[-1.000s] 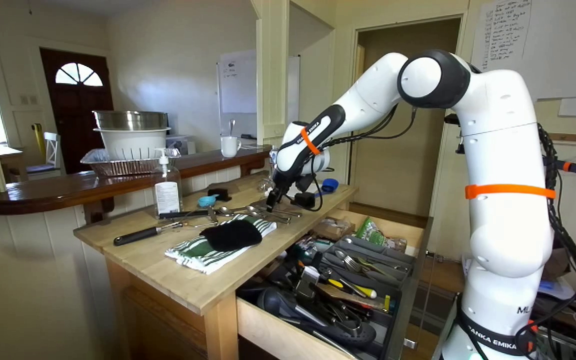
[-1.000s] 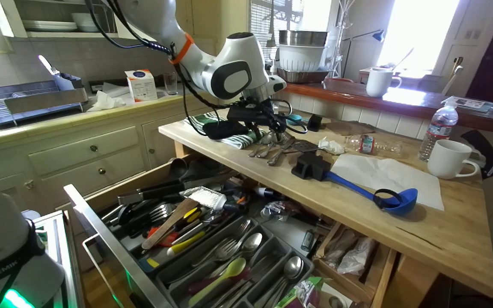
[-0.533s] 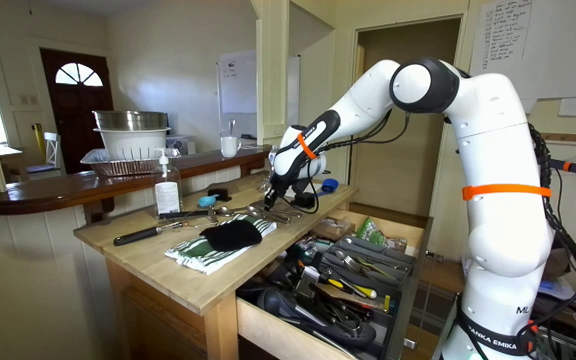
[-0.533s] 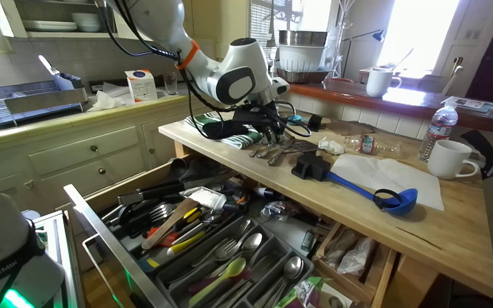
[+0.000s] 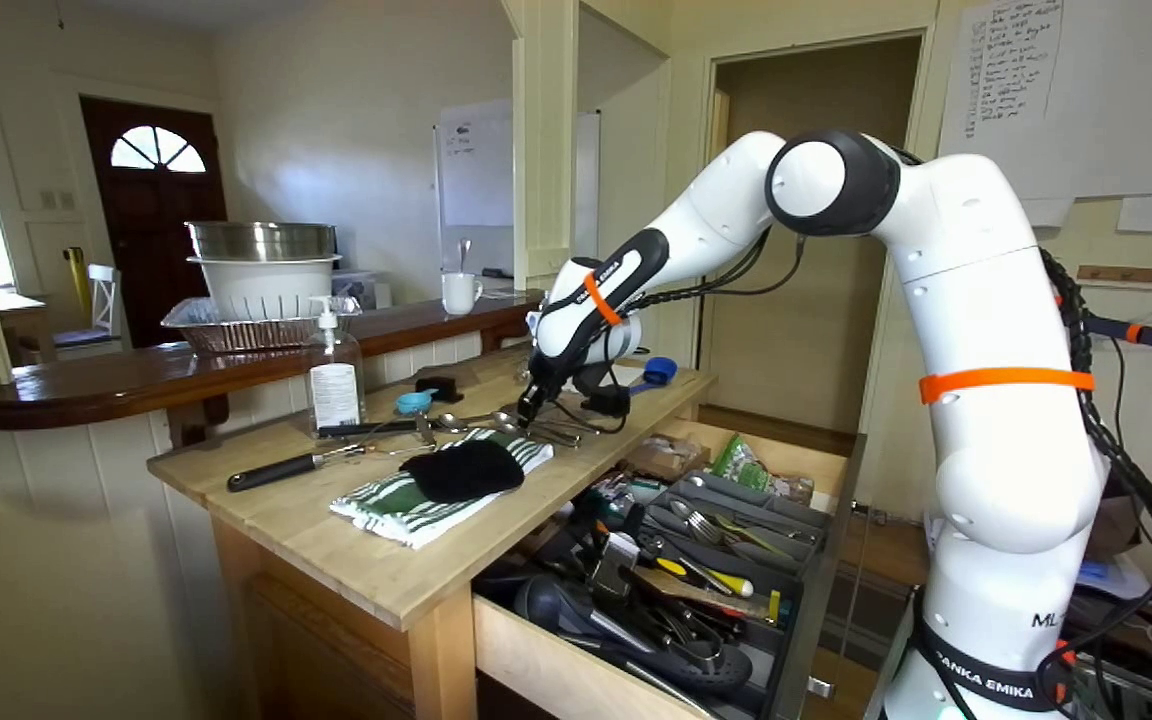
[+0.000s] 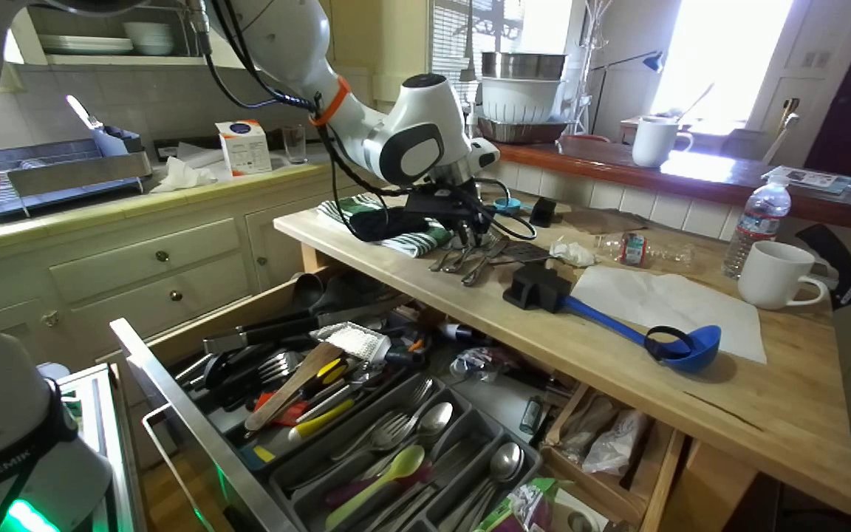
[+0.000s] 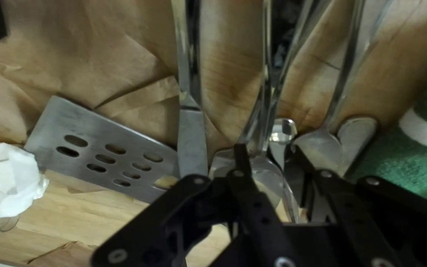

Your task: Put the spoon in the drawer

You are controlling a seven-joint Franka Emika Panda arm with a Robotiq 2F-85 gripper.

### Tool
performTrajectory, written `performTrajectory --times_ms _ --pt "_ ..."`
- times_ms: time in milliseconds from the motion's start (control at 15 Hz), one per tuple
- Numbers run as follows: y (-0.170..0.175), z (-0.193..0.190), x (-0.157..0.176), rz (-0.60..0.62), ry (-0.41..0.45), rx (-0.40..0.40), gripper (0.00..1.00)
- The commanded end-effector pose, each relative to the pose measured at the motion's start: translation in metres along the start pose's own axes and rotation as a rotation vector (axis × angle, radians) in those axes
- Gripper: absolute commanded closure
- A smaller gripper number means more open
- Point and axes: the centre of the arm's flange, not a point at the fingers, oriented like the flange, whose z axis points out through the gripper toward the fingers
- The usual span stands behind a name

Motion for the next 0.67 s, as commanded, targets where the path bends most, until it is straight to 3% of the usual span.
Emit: performTrajectory --times_ms 0,67,200,267,600 --pt "0.0051 0.0104 0.0028 -0.007 0.002 -0.002 0.79" --pt "0.0053 0.0112 0.0024 -0.006 0.001 -0.001 0.88" --pt "0.0056 0.0125 0.0022 -0.006 0.001 0.001 0.88" --pt "0.0054 0.0130 0.0022 -0.006 0.001 0.002 0.95" --pt "0.0054 0.0137 0.0016 -0.003 0.002 0.008 0.87"
